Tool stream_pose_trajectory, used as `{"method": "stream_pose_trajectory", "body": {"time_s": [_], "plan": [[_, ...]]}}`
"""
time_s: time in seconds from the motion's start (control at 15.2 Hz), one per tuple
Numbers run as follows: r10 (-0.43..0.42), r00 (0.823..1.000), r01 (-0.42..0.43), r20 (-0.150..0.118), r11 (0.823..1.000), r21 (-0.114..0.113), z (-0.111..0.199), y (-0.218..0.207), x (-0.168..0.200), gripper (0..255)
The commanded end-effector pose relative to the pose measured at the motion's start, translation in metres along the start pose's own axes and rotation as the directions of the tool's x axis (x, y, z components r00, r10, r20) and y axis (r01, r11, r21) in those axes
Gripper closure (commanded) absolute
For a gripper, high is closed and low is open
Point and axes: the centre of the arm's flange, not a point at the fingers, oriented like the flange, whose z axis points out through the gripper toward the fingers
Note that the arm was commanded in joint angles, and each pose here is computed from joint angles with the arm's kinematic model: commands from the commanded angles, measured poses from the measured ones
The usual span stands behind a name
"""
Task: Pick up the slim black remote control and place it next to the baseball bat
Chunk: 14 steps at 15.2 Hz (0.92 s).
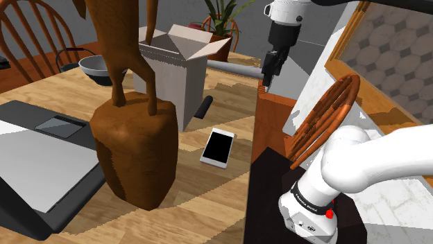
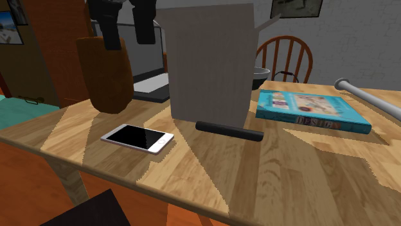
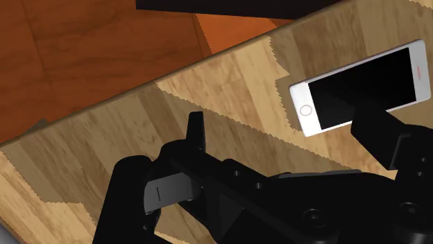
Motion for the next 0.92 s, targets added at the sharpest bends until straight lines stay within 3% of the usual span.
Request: {"method": "stream_pose_trajectory", "body": {"time_s": [0.0,0.2,0.4,0.59,0.86], "plan": [[0.000,1.000,0.000,0.000,1.000,0.000,0.000,0.000,0.000,0],[0.139,0.990,-0.139,0.001,0.990,0.020,0.021,-0.008,0.032,0],[0.276,0.961,-0.276,0.005,0.960,0.040,0.042,-0.012,0.064,0],[0.407,0.913,-0.407,0.012,0.912,0.059,0.063,-0.011,0.096,0],[0.568,0.822,-0.568,0.025,0.819,0.083,0.090,-0.005,0.139,0]]}}
